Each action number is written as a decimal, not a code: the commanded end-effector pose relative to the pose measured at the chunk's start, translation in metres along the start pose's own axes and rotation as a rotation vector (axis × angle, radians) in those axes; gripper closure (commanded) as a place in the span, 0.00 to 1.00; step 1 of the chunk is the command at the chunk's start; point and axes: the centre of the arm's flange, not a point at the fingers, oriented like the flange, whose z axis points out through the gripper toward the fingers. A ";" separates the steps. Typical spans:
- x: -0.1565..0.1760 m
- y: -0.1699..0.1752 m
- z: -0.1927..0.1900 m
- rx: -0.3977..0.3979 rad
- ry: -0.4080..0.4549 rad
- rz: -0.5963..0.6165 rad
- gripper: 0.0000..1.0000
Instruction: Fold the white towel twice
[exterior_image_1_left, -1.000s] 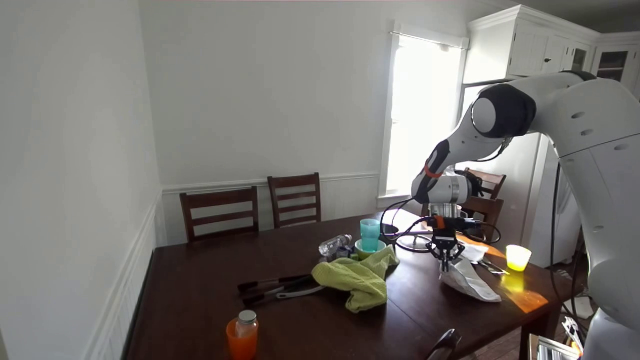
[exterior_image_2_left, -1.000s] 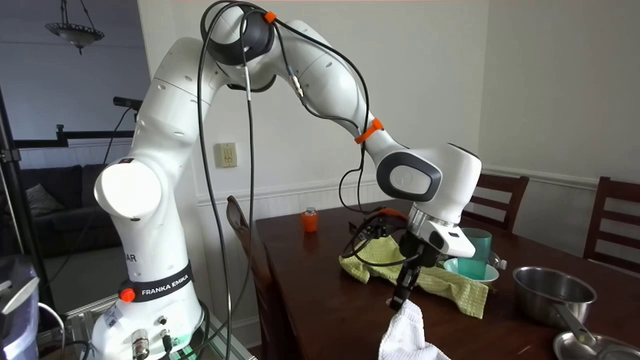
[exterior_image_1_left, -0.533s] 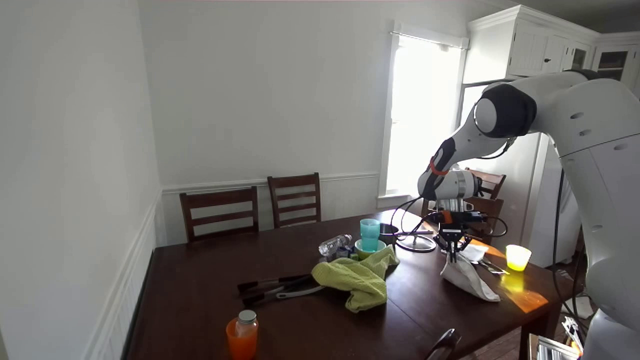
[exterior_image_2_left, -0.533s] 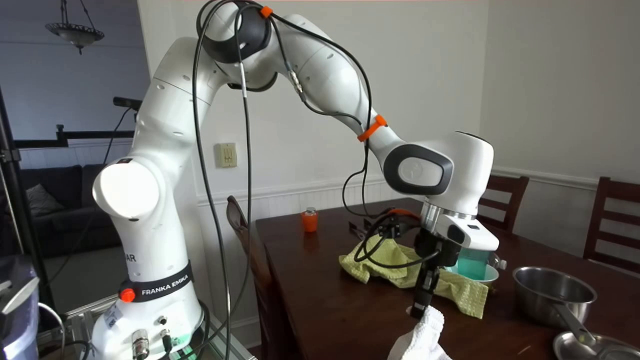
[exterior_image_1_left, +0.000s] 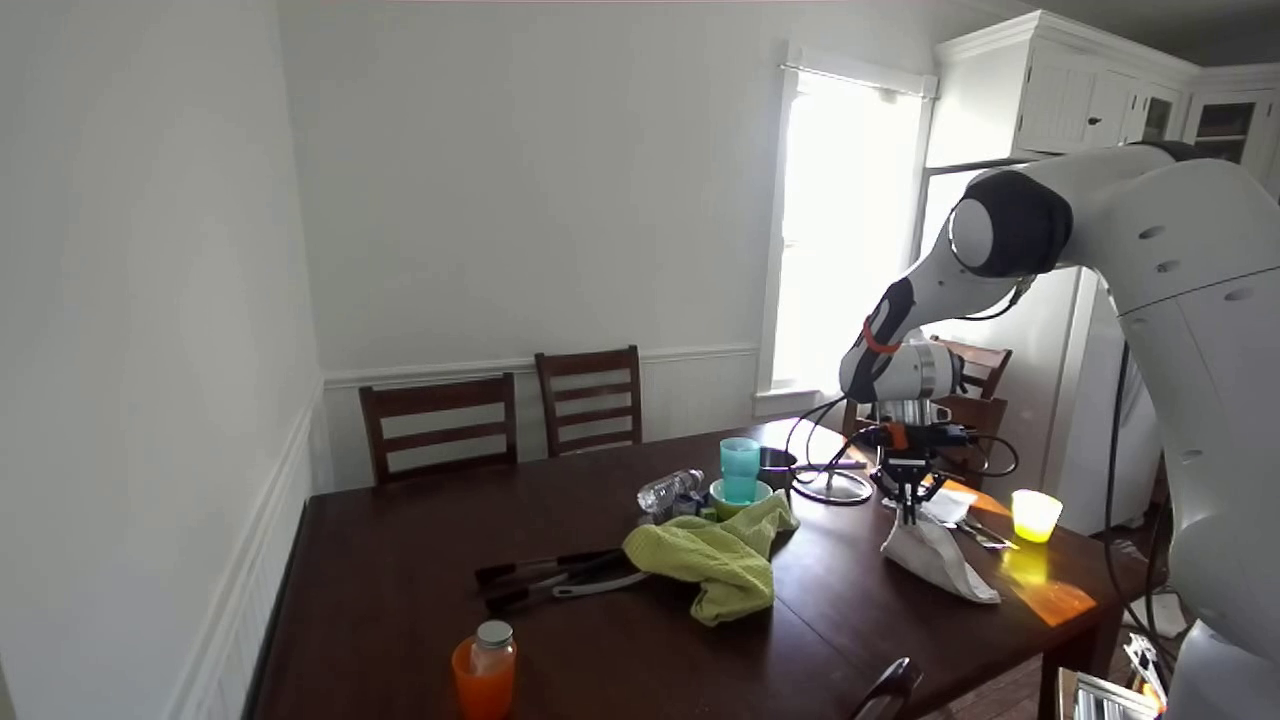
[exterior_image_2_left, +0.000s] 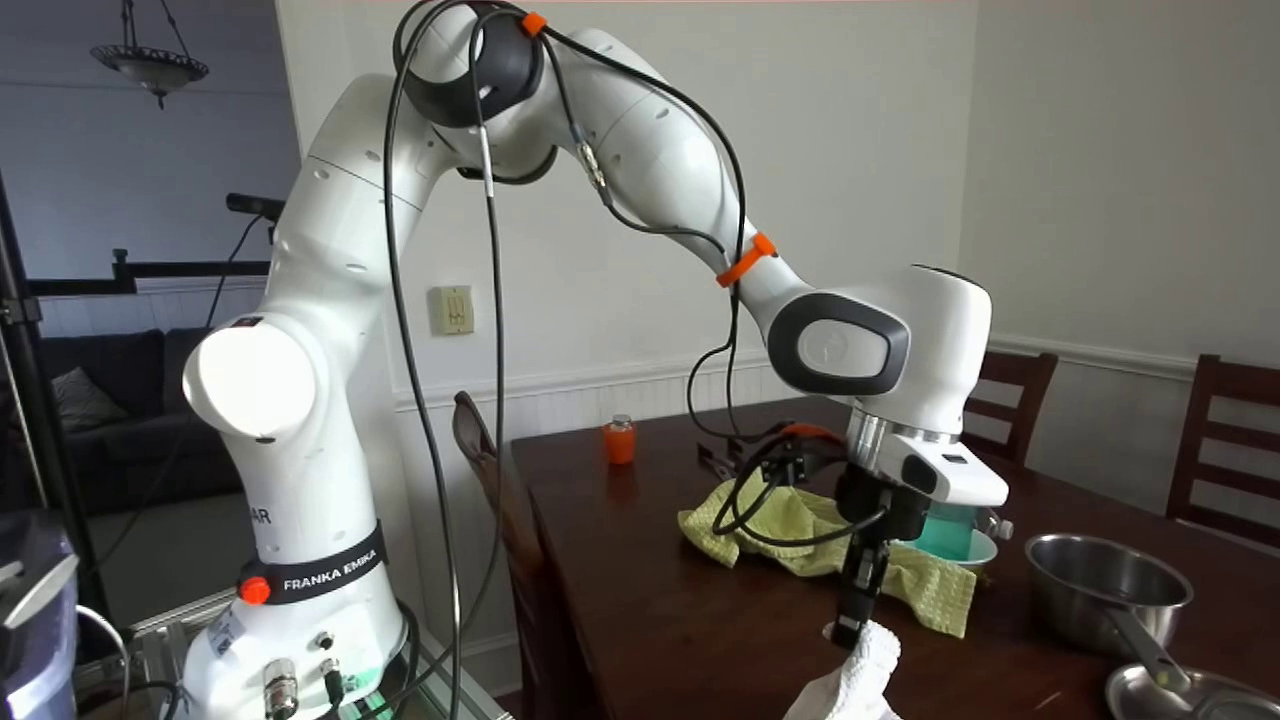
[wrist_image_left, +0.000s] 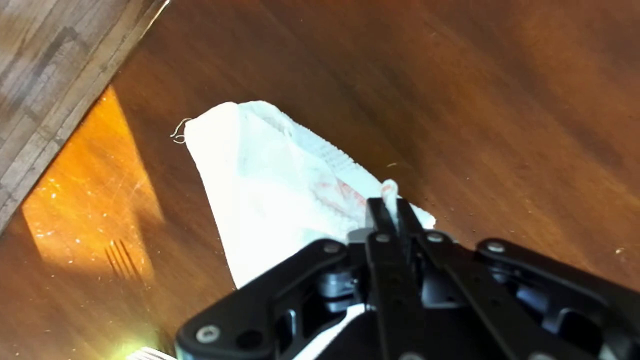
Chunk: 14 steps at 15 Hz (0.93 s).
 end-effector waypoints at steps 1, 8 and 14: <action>0.002 0.002 0.001 -0.008 0.008 0.001 0.99; 0.021 0.012 0.009 -0.031 0.055 -0.050 0.99; 0.040 0.027 0.017 -0.053 0.106 -0.109 0.99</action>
